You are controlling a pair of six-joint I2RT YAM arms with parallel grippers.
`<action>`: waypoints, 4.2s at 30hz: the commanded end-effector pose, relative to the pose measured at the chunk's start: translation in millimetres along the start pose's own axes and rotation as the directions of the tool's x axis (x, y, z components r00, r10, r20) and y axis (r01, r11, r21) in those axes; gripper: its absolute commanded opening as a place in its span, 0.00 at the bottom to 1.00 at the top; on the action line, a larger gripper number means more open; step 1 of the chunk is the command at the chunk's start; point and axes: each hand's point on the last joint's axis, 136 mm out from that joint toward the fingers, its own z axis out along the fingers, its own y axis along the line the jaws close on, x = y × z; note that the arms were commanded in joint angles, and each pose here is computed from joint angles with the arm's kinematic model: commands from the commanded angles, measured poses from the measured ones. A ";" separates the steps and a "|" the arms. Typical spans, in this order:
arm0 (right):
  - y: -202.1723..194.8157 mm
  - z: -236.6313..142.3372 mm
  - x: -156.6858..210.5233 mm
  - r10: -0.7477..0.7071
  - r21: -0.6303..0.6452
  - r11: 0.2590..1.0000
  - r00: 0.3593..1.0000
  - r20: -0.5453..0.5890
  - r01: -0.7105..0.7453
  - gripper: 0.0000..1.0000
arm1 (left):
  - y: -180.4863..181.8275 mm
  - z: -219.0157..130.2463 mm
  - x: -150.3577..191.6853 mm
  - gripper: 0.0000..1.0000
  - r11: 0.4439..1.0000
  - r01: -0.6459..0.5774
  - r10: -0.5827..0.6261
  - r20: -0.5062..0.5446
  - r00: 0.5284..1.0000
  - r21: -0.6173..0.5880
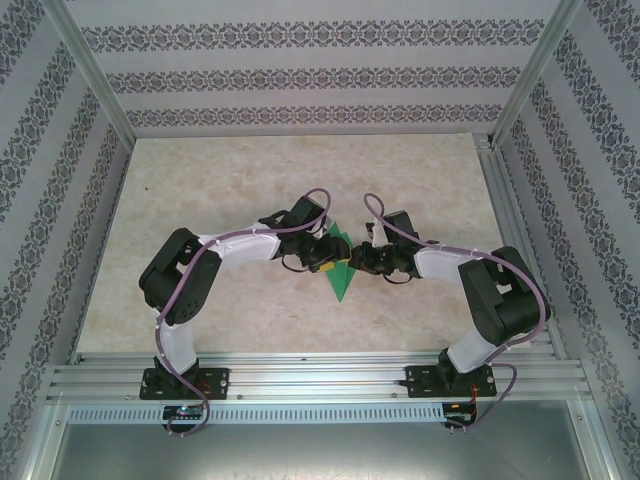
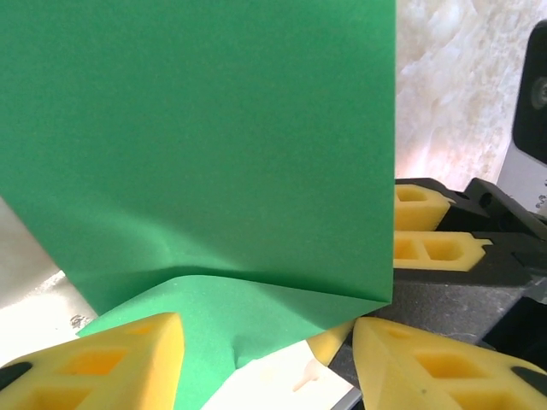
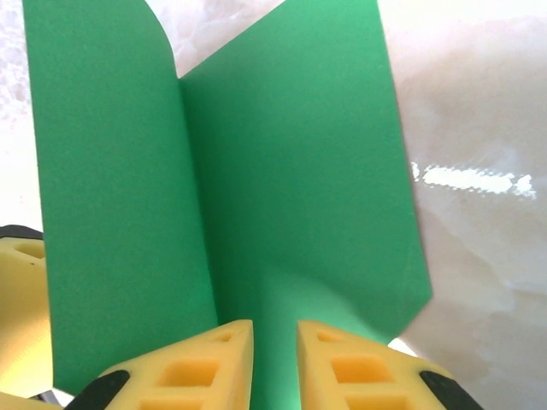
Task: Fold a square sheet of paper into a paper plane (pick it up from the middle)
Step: Fourth fold the wing at the center of the table.
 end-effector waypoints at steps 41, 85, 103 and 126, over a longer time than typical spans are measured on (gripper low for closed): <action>29.7 2.6 13.9 0.041 -0.217 0.975 0.999 0.013 -0.037 0.14 | 1.2 -9.1 -9.0 0.45 0.998 0.067 -0.067 0.070 0.995 0.001; 7.3 -37.6 27.4 -0.250 0.166 0.961 0.948 0.196 0.219 0.30 | 8.7 -6.0 -23.7 0.02 0.995 -0.006 0.006 -0.006 1.000 0.104; 27.5 -3.1 42.2 -0.364 0.150 0.929 0.911 0.193 0.339 0.35 | 9.2 -6.3 -20.5 0.03 0.990 0.016 -0.012 -0.026 1.000 0.137; 21.3 24.0 52.6 -0.373 0.154 0.921 0.923 0.093 0.357 0.13 | 6.1 -10.4 -20.3 0.03 0.989 0.029 -0.026 -0.024 0.999 0.145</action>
